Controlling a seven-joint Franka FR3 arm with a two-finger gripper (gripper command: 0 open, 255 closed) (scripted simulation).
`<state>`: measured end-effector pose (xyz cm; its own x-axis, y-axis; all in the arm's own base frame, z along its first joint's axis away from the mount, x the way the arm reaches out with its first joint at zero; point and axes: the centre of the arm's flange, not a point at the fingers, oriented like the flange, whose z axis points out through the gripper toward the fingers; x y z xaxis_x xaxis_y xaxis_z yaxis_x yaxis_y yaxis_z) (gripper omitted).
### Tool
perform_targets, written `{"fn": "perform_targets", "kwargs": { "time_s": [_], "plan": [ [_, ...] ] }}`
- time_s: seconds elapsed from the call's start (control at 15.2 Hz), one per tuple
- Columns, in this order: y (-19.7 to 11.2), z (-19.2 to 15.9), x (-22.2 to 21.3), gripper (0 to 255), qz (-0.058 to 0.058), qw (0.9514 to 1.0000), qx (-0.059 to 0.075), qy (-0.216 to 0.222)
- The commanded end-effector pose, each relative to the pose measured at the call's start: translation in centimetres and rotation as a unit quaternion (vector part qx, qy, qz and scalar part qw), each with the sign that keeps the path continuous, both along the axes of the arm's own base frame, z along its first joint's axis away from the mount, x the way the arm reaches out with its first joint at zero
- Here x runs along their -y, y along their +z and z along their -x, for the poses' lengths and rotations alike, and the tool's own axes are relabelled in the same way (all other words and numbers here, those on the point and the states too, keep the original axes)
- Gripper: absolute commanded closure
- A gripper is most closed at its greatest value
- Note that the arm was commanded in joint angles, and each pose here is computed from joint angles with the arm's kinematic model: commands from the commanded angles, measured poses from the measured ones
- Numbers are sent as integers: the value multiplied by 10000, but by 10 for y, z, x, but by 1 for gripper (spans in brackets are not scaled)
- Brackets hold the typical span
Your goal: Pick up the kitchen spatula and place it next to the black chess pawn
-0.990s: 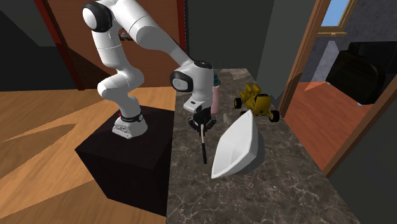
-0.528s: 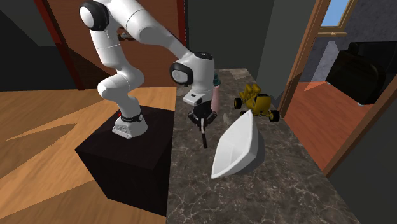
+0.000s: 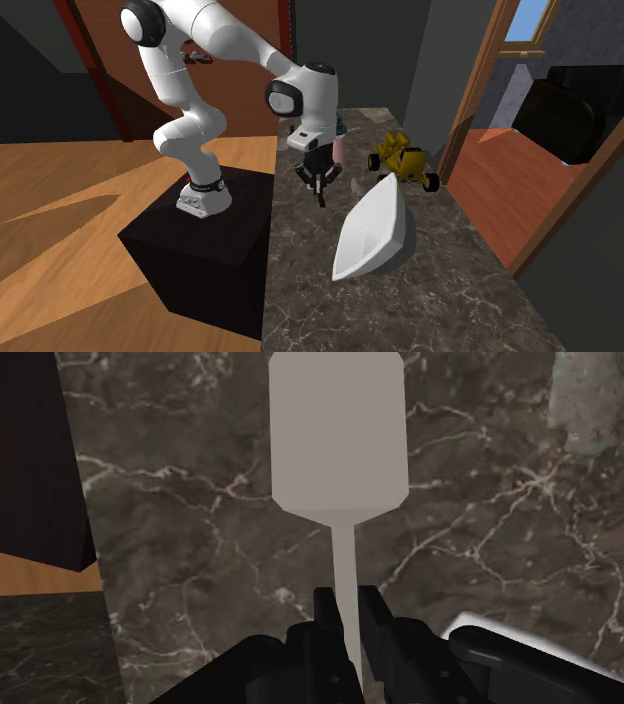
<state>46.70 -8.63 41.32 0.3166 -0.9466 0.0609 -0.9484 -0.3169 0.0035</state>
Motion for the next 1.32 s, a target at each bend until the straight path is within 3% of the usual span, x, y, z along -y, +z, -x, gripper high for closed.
{"fn": "perform_targets", "kwargs": {
  "time_s": [0.0,0.33,1.25],
  "plan": [
    [11,0,1,255,-1,10000,-3,0],
    [36,0,1,255,-1,10000,-3,0],
    [36,58,-174,255,-1,10000,-3,0]
  ]
}}
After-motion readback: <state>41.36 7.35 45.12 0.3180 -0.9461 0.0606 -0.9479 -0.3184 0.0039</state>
